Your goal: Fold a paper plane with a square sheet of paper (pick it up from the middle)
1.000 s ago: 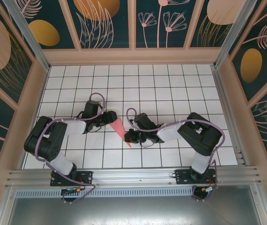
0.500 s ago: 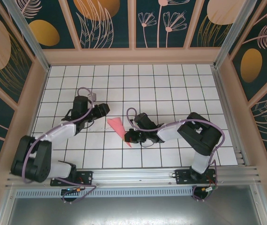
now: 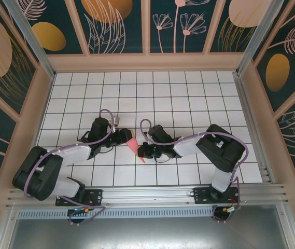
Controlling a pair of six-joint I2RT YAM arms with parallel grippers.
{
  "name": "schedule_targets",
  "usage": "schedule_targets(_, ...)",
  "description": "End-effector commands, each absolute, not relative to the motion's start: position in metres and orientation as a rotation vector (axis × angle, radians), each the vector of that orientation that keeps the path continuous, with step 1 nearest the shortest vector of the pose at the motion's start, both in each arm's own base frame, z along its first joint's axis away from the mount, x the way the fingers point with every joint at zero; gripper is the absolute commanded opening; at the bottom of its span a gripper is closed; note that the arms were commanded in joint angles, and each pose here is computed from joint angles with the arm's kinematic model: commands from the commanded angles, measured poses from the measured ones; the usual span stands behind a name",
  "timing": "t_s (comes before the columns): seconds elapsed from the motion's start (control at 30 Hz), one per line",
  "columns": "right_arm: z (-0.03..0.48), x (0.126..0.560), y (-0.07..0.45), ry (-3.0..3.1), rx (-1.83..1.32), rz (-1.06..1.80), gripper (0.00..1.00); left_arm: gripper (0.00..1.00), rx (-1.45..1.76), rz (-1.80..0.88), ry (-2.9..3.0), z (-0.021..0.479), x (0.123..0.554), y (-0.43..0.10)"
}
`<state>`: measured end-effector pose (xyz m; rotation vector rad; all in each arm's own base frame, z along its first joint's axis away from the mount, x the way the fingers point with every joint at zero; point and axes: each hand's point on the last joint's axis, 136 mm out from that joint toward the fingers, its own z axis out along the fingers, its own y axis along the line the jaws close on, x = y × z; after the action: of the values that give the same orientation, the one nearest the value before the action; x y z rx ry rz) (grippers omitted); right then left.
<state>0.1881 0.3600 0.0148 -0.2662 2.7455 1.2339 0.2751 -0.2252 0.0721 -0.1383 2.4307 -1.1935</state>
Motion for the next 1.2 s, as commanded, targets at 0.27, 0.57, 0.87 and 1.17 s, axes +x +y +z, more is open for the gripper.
schedule_targets(0.27,-0.05,0.157,0.306,3.025,-0.144,0.914,0.0,0.48,-0.092,-1.279,2.439,0.057,0.288,-0.252)
schedule_targets(0.57,-0.029,0.172,0.319,2.952,-0.169,0.954,0.0,0.43,-0.222,-1.147,2.585,0.003,0.283,-0.238)
schedule_targets(0.87,0.036,0.189,0.344,2.777,-0.278,1.042,0.03,0.4,-0.287,-1.027,2.692,-0.029,0.267,-0.221)
schedule_targets(1.17,0.042,0.165,0.368,2.787,-0.471,1.042,0.04,0.4,-0.266,-1.013,2.712,-0.031,0.268,-0.222)
